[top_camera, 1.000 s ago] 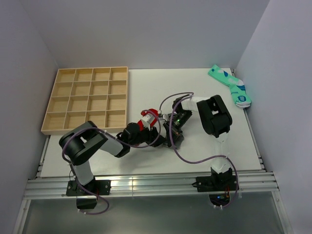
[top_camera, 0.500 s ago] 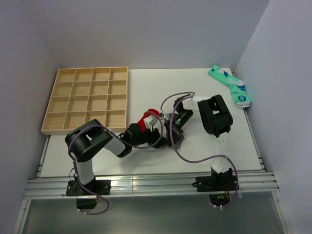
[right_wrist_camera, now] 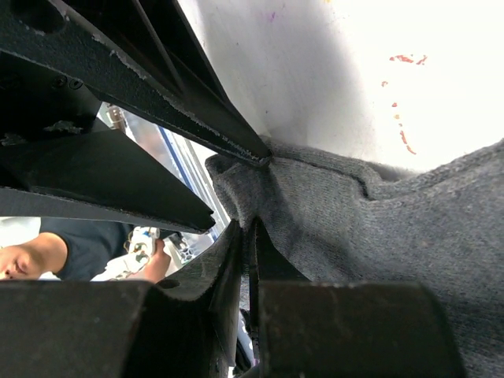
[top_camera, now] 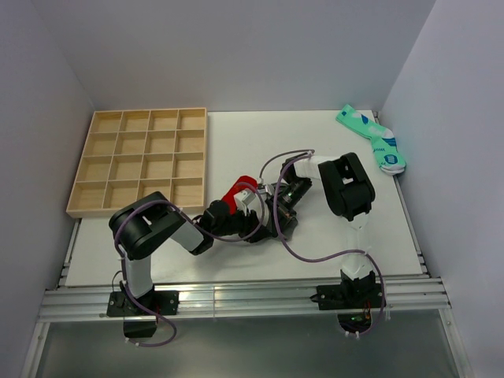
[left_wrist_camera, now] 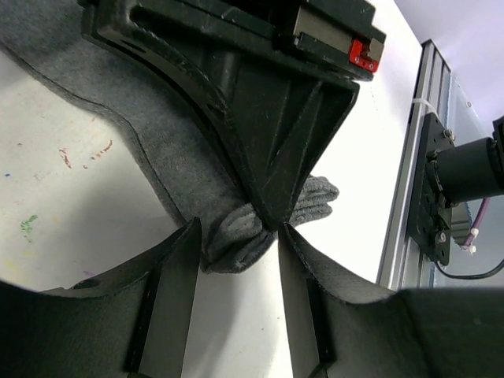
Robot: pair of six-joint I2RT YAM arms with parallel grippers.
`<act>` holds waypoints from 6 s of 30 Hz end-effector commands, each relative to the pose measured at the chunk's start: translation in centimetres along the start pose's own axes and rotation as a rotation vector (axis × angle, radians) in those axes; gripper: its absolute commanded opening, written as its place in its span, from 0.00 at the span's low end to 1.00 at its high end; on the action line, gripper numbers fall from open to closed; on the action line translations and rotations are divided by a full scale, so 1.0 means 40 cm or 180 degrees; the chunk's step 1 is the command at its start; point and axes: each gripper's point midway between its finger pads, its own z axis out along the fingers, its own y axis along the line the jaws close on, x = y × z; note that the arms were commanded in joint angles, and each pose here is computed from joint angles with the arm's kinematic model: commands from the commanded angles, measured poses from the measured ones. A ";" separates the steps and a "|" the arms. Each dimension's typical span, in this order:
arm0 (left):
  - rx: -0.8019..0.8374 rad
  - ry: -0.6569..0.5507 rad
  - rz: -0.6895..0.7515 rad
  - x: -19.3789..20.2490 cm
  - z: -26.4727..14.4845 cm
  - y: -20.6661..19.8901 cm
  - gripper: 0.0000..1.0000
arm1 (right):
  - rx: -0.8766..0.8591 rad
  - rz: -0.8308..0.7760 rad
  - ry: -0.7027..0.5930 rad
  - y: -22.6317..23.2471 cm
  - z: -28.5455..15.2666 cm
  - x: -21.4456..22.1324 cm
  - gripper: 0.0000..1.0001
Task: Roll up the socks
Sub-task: Roll the sock at the center of the board.
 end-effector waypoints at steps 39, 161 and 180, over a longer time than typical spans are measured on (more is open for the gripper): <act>-0.0467 0.0128 0.0004 0.008 0.029 0.016 0.00 | 0.0591 -0.0301 -0.0344 -0.017 -0.074 -0.049 0.53; -0.1295 0.2073 -0.1555 0.003 0.020 0.032 0.00 | 0.3174 -0.4501 -0.0503 0.029 -0.018 0.001 0.42; -0.1186 0.1975 -0.1636 -0.002 0.018 0.026 0.00 | 0.3136 -0.4152 -0.0400 -0.020 0.006 0.016 0.26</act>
